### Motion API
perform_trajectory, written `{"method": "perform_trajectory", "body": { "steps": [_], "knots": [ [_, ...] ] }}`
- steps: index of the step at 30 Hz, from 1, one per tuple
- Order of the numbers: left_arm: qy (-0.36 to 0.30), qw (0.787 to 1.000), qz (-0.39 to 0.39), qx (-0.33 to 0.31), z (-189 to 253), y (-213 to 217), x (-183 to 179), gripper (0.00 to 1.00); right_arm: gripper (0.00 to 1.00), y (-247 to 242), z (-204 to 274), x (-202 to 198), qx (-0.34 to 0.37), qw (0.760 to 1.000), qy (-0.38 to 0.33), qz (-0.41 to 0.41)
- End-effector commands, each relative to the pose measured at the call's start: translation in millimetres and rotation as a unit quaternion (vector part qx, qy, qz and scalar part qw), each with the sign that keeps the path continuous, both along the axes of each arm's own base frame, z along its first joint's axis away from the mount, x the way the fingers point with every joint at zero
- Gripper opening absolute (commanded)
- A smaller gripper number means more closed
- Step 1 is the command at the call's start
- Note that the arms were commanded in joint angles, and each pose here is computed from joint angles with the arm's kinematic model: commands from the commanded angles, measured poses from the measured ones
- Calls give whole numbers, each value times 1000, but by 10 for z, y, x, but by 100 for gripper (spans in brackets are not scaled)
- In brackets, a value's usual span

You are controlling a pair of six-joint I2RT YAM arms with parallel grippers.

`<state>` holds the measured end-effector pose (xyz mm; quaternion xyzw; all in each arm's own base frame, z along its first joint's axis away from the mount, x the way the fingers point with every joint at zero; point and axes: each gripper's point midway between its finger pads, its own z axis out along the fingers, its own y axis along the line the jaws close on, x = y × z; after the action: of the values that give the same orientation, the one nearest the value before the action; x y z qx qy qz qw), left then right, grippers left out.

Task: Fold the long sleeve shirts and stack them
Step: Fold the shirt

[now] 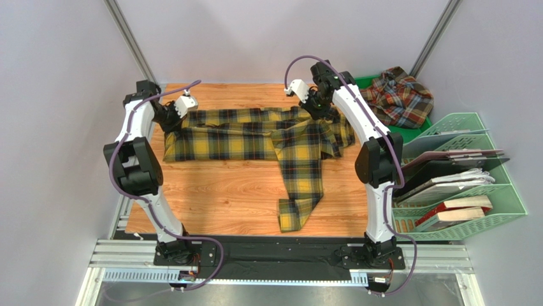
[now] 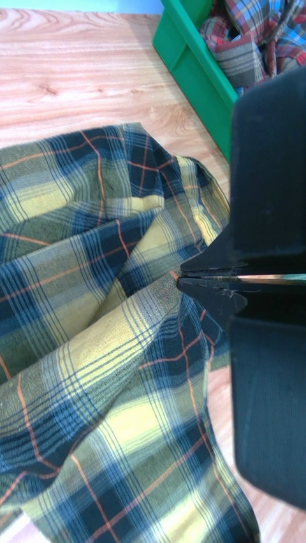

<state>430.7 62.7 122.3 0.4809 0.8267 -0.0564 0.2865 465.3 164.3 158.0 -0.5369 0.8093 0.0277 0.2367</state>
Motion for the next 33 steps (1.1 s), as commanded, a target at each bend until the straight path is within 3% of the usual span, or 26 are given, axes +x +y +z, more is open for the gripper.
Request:
{"method": "perform_trajectory", "body": {
  "steps": [1,19,20,21,22,24,25,27,29,30,33],
  "knots": [
    [-15,1000,1,8,46,23,172,0,0,-43,108,251,-12,999,-44,4],
    [12,999,4,33,-250,123,321,0,0,17,-272,499,-20,999,-40,-5],
    [17,999,7,39,-282,149,315,2,4,3,-292,493,-21,999,-36,-10],
    [21,999,16,40,-294,159,314,6,22,-29,-304,499,-25,999,-35,-19],
    [24,999,22,43,-307,177,317,17,33,-52,-239,486,-20,999,-33,-33],
    [33,997,47,47,-318,226,299,28,56,-131,-150,447,9,998,-13,-59],
    [33,997,56,43,-297,238,288,36,61,-174,-19,344,29,996,8,-85],
    [29,996,76,22,-196,228,247,42,66,-275,160,161,77,990,42,-108],
    [18,996,84,5,-51,177,200,49,66,-365,33,-156,96,980,110,-139],
    [27,995,92,-5,-70,146,138,52,66,-421,202,-259,124,975,109,-149],
    [30,994,104,-25,8,62,27,59,61,-538,8,-510,141,960,159,-182]
  ]
}}
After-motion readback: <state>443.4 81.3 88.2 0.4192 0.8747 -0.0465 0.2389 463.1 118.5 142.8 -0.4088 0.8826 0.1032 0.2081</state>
